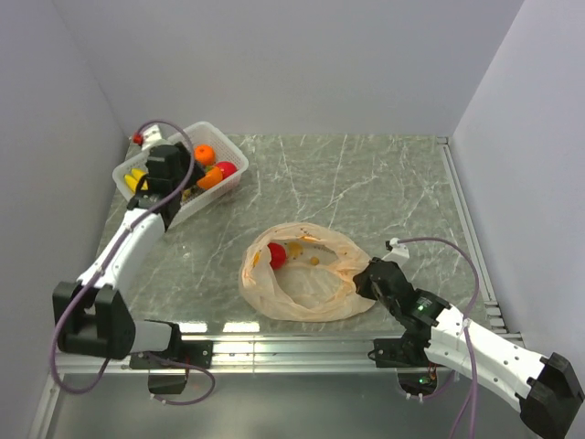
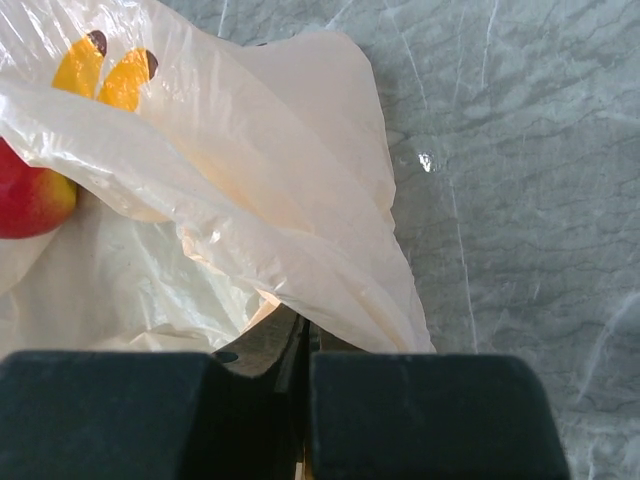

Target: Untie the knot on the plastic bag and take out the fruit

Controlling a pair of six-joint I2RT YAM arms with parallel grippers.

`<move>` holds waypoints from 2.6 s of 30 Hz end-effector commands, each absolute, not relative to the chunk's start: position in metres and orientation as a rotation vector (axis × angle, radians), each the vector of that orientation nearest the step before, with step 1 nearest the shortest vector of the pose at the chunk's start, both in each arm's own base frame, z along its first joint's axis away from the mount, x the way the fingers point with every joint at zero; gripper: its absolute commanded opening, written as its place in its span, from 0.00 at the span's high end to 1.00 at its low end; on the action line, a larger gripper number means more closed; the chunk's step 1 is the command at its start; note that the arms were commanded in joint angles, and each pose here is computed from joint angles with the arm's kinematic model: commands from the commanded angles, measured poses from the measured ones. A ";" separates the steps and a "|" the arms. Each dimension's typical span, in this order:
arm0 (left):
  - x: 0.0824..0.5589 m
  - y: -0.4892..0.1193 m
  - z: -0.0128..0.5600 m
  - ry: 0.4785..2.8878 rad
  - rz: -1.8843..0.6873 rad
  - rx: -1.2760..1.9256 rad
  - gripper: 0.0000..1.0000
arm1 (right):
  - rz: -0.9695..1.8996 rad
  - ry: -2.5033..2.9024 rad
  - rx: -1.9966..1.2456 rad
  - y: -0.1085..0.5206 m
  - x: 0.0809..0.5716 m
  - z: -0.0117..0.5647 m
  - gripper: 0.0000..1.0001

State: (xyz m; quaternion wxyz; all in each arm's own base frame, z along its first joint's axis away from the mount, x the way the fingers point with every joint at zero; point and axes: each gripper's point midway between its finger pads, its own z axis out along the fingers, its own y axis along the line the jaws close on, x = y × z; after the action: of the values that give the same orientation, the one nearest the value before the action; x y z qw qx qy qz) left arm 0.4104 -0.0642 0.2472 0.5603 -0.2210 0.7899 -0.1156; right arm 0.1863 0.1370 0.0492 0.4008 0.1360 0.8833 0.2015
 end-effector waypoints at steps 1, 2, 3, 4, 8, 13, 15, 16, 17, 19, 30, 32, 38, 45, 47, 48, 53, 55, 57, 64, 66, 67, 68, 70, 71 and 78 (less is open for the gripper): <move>0.437 -0.010 0.249 1.804 -0.211 -0.679 0.87 | 0.510 2.181 0.306 0.141 0.195 0.070 1.00; 0.444 0.009 0.250 1.775 -0.188 -0.719 0.85 | 0.509 2.177 0.295 0.142 0.196 0.072 1.00; 0.451 0.017 0.238 1.792 -0.173 -0.741 0.84 | 0.509 2.175 0.287 0.142 0.197 0.073 1.00; 0.457 0.018 0.242 1.789 -0.181 -0.747 0.82 | 0.508 2.173 0.287 0.142 0.197 0.074 1.00; 0.469 0.042 0.231 1.807 -0.152 -0.792 0.39 | 0.529 2.170 0.256 0.146 0.196 0.078 1.00; 0.463 0.044 0.246 1.787 -0.139 -0.766 0.01 | 0.514 2.162 0.229 0.144 0.197 0.081 1.00; 0.457 0.044 0.255 1.773 -0.146 -0.759 0.01 | 0.506 2.162 0.215 0.145 0.198 0.081 1.00; 0.453 0.040 0.254 1.781 -0.156 -0.750 0.01 | 0.502 2.165 0.212 0.145 0.198 0.080 1.00; 0.450 0.034 0.257 1.783 -0.178 -0.728 0.03 | 0.504 2.163 0.203 0.145 0.198 0.081 1.00; 0.438 0.016 0.267 1.788 -0.208 -0.660 0.05 | 0.505 2.161 0.202 0.146 0.199 0.081 1.00; 0.299 -0.253 0.272 1.999 -0.624 -0.018 0.26 | 0.484 2.154 0.193 0.144 0.200 0.076 1.00; 0.266 -0.295 0.262 2.022 -0.652 0.090 0.28 | 0.485 2.154 0.195 0.144 0.200 0.074 1.00; 0.234 -0.370 0.198 2.160 -0.571 0.266 0.36 | 0.489 2.156 0.190 0.145 0.199 0.074 1.00; 0.243 -0.401 0.126 2.249 -0.524 0.273 0.50 | 0.516 2.151 0.192 0.146 0.196 0.076 1.00; 0.249 -0.400 0.114 2.258 -0.474 0.255 0.50 | 0.525 2.153 0.190 0.148 0.196 0.076 1.00; 0.252 -0.401 0.105 2.264 -0.451 0.251 0.49 | 0.529 2.154 0.184 0.148 0.195 0.076 1.00; 0.277 -0.395 0.087 2.272 -0.410 0.181 0.40 | 0.526 2.156 0.180 0.149 0.195 0.075 1.00; 0.286 -0.391 0.079 2.285 -0.395 0.160 0.39 | 0.525 2.163 0.178 0.149 0.195 0.073 1.00; 0.291 -0.390 0.074 2.285 -0.389 0.169 0.38 | 0.530 2.164 0.171 0.150 0.194 0.073 1.00; 0.293 -0.396 0.057 2.321 -0.366 0.205 0.44 | 0.530 2.158 0.172 0.150 0.195 0.073 1.00; 0.290 -0.396 0.050 2.341 -0.369 0.207 0.45 | 0.526 2.161 0.170 0.149 0.194 0.073 1.00; 0.289 -0.396 0.047 2.347 -0.367 0.204 0.45 | 0.525 2.162 0.172 0.149 0.195 0.072 1.00; 0.288 -0.396 0.045 2.355 -0.368 0.202 0.46 | 0.524 2.162 0.171 0.149 0.195 0.072 1.00; 0.287 -0.394 0.040 2.367 -0.355 0.197 0.46 | 0.526 2.160 0.173 0.150 0.195 0.073 1.00; 0.285 -0.393 0.036 2.378 -0.346 0.197 0.46 | 0.525 2.158 0.172 0.149 0.195 0.073 1.00; 0.282 -0.388 0.028 2.405 -0.320 0.186 0.50 | 0.525 2.158 0.172 0.149 0.195 0.074 1.00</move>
State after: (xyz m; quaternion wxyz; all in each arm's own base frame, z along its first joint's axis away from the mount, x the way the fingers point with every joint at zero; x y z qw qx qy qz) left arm 0.2839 -0.3822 0.0276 0.3542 0.0821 0.9243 -0.1164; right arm 0.1902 0.1452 0.0641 0.4258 0.0717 0.8786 0.2039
